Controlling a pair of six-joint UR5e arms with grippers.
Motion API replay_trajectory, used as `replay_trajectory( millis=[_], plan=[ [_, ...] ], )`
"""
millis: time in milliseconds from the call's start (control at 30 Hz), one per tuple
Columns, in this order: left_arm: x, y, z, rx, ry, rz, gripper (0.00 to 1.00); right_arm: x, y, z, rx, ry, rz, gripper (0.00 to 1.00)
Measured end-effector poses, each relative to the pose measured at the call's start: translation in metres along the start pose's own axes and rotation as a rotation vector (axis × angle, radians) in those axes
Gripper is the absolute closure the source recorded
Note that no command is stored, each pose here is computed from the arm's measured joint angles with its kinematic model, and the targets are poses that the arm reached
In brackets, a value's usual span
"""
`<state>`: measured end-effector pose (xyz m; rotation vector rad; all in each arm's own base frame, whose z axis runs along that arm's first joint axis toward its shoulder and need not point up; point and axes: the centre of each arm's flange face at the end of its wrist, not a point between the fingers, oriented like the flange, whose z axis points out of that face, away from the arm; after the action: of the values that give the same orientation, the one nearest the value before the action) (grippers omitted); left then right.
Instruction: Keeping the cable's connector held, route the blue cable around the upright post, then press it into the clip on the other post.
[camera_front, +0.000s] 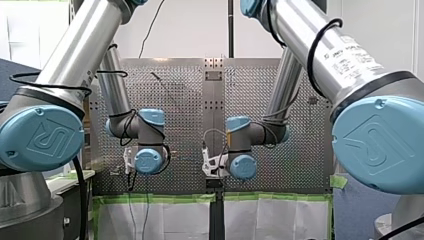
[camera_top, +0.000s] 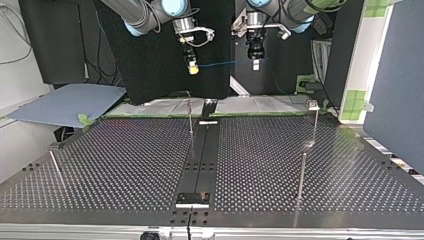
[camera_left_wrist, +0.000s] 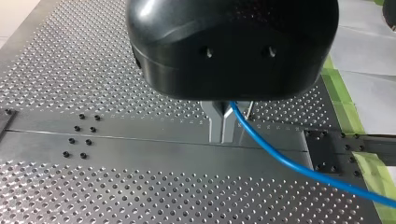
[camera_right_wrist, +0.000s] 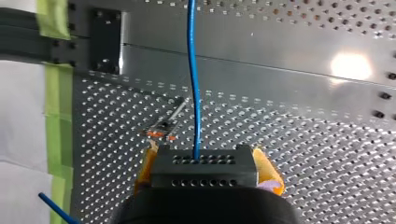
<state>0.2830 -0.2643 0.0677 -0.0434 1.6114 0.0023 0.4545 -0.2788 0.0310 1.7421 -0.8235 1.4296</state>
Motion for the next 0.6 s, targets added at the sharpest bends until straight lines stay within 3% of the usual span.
replay_trajectory(
  millis=[600],
  plan=[
    [0.0001,0.0000,0.0000,0.000,0.000,0.000,1.00,-0.0026,-0.0002,-0.0004,0.001,-0.005,-0.001,1.00]
  ],
)
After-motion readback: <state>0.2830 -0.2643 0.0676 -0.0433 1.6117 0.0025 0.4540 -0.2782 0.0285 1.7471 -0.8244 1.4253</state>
